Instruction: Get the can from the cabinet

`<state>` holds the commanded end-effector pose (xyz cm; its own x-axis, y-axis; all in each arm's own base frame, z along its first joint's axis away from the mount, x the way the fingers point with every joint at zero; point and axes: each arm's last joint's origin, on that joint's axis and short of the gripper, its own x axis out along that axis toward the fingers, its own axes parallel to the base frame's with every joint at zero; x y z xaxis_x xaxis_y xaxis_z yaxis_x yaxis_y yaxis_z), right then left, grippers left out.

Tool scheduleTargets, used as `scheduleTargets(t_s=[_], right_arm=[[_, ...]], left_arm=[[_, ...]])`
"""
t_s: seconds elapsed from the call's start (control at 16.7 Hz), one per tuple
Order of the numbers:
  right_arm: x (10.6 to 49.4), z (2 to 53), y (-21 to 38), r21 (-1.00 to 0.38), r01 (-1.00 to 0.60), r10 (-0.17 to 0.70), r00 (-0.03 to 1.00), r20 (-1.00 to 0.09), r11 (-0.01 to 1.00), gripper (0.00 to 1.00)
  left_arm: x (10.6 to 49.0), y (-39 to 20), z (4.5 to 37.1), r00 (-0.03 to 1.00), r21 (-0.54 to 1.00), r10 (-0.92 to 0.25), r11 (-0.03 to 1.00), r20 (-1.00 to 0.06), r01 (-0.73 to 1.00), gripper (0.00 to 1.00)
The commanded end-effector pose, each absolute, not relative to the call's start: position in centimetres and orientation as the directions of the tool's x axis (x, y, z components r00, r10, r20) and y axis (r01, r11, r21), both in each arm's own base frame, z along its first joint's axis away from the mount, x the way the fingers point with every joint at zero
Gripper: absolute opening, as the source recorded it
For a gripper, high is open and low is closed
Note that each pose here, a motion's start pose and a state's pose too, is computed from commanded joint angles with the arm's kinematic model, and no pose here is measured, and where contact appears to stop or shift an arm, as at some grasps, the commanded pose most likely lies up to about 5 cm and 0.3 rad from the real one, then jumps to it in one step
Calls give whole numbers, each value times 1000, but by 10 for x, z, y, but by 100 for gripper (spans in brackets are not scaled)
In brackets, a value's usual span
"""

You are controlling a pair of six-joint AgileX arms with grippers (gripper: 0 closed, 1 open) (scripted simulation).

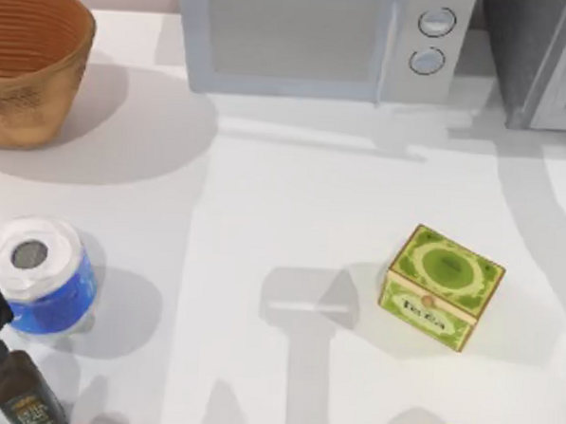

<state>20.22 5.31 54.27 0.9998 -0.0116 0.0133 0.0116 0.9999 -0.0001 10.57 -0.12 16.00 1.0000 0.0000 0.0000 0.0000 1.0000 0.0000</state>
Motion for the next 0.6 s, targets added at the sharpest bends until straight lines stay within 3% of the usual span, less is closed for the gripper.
scheduleTargets(t_s=[0.6], right_arm=[[185,533,45,4,15,-15,1000,26,1000,0]], left_arm=[[106,-1,160,1000,0,0,1000,0,0,100]])
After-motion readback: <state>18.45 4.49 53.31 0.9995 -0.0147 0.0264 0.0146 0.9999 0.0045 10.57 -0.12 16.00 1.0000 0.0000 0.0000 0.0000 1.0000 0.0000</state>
